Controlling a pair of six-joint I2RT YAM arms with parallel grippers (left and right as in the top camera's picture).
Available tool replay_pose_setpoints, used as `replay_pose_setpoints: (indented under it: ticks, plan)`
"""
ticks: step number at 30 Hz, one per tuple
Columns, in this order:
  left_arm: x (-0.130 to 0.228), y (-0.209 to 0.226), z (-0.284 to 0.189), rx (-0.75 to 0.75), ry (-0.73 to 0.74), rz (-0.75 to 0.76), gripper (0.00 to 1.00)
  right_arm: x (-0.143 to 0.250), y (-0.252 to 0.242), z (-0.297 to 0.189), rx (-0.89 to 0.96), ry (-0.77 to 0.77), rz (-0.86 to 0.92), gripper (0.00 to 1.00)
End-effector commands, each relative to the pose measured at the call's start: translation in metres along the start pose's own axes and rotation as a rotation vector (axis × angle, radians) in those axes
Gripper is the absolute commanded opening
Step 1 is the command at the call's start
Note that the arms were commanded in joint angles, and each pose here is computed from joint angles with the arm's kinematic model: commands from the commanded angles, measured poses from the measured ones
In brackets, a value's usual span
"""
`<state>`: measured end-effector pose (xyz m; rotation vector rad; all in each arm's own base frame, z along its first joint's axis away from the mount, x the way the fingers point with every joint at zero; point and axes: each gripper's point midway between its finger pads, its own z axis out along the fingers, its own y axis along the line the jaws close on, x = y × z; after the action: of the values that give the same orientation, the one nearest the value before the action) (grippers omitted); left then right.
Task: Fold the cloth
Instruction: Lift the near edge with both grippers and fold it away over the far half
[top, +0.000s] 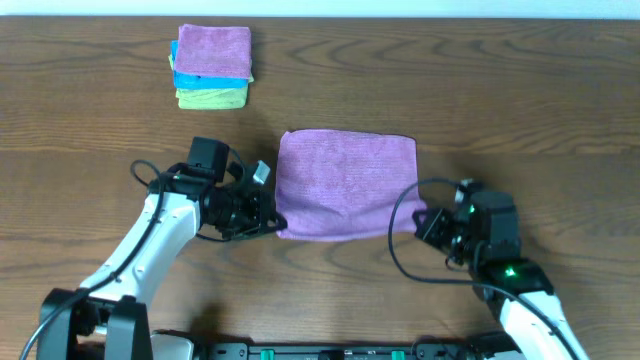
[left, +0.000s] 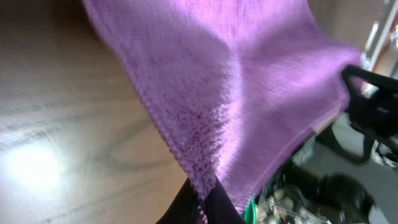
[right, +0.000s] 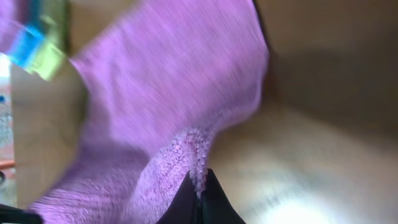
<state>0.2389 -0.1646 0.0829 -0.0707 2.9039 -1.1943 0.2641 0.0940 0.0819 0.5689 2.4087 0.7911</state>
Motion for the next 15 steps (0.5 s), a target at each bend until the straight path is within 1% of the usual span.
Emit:
replay_pose_setpoints:
  ticks: [1, 10, 15]
  plan:
    - [-0.017, 0.005, -0.005, -0.042, -0.081, -0.06, 0.06, -0.028, 0.007, -0.003, 0.028, -0.086, -0.063, 0.01]
    - [-0.087, -0.009, -0.017, -0.013, -0.357, -0.04, 0.06, -0.053, 0.014, 0.03, -0.001, -0.125, -0.111, 0.01]
    - [-0.116, -0.004, -0.007, 0.008, -0.422, -0.043, 0.06, -0.069, 0.016, 0.046, 0.014, -0.145, -0.143, 0.01]
